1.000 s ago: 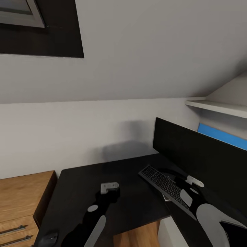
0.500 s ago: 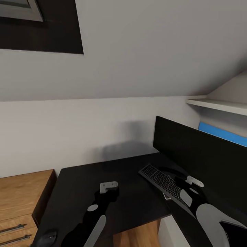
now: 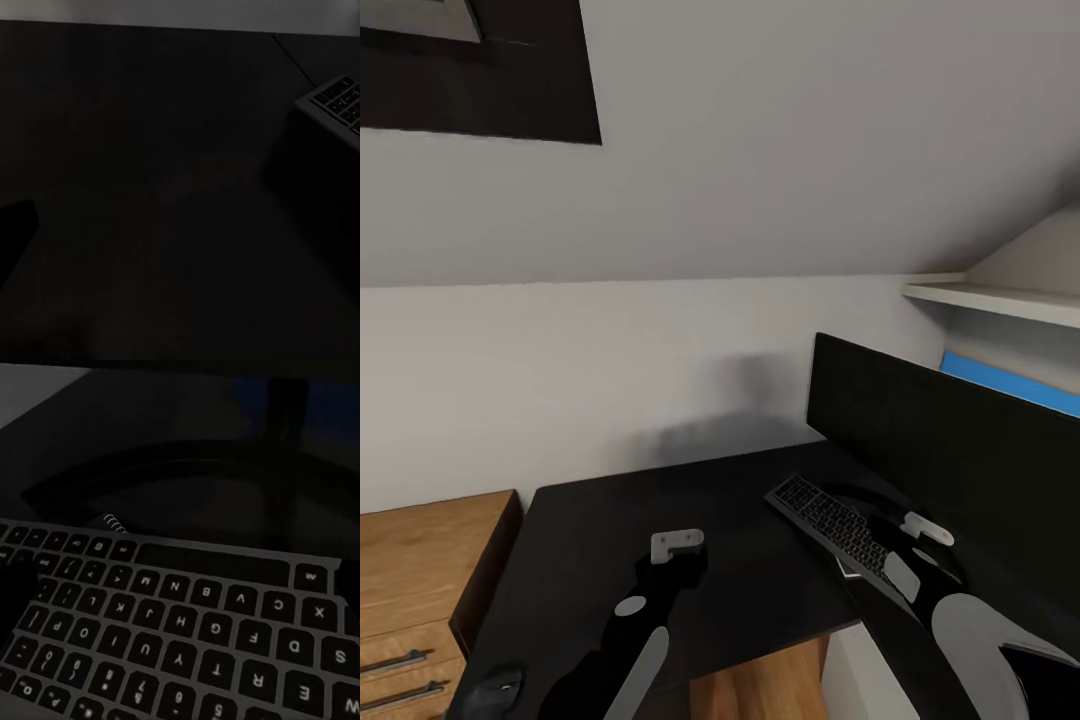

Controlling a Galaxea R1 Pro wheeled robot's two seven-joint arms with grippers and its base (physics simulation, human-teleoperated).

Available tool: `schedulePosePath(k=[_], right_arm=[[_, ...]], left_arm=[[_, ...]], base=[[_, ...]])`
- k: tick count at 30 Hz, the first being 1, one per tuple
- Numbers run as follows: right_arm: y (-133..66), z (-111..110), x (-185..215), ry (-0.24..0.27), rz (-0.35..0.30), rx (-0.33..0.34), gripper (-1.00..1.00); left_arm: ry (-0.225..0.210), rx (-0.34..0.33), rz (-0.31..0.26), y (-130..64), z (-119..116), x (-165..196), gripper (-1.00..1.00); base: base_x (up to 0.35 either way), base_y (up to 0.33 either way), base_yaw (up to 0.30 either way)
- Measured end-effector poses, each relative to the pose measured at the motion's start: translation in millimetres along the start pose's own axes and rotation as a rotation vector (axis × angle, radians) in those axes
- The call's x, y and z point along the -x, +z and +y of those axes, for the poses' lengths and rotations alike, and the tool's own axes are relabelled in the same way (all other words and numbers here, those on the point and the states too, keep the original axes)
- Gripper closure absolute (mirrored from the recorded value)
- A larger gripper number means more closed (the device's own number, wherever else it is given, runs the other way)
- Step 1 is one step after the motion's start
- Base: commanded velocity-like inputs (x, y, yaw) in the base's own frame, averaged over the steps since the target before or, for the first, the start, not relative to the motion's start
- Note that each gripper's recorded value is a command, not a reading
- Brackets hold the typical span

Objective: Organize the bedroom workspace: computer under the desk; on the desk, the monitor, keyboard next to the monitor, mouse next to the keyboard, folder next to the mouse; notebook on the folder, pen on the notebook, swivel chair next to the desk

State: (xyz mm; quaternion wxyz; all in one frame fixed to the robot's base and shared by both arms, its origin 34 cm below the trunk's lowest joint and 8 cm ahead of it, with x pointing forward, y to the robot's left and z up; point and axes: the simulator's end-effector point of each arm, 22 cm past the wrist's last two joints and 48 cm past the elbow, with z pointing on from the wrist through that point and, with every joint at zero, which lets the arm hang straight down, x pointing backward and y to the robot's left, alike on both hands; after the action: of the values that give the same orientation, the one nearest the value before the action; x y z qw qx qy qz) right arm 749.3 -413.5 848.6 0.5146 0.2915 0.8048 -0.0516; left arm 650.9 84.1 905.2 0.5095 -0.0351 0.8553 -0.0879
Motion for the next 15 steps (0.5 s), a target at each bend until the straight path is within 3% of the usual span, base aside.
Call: schedulePosePath(k=[15], right_arm=[[11.0,-4,-17,0.0,-0.002,0.002,-1.0]], left_arm=[[0.0,0.0,0.0,11.0,4,-17,-1.0]], base=[[0.0,0.0,0.0]])
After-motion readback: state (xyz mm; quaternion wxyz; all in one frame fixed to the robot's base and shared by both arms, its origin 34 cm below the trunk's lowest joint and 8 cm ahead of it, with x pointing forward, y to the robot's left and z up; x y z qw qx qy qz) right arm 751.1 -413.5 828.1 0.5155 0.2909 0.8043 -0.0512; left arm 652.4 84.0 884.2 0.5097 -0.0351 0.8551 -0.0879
